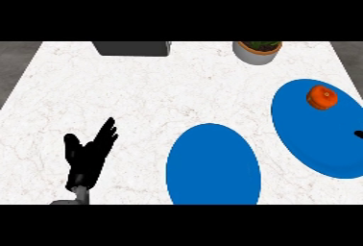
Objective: Pick the squash from the plate and place it in the plate
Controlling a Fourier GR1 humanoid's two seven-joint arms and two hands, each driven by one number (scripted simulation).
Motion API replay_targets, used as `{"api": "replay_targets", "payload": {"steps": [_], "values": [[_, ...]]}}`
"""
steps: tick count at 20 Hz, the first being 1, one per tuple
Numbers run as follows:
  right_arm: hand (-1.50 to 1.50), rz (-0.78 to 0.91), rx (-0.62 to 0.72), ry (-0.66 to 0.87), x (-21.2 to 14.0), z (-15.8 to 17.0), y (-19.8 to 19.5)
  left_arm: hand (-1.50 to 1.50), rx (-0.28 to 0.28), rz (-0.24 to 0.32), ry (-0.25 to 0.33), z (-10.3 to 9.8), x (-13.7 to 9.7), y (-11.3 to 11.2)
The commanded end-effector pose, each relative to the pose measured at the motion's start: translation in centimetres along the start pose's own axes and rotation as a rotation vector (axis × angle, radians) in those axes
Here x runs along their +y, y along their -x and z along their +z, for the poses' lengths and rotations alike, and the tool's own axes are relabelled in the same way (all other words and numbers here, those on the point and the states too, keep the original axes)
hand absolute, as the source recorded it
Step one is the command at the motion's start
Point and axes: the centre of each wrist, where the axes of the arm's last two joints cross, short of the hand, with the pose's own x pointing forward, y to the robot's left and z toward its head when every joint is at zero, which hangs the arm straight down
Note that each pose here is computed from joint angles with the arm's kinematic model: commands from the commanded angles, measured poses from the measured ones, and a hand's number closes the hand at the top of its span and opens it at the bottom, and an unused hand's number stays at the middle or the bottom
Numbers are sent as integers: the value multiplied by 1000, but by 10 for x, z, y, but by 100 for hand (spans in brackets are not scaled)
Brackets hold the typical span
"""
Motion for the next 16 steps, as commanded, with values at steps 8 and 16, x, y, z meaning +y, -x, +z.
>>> {"api": "replay_targets", "payload": {"steps": [8, 16], "values": [[-150, 21, -2, -183, -86, 61, 20, 0, -1, -10, -16, 9, 3, -3], [-150, 124, 19, -221, -83, 100, 41, 0, -16, 9, 5, 2, -6, 17]]}}
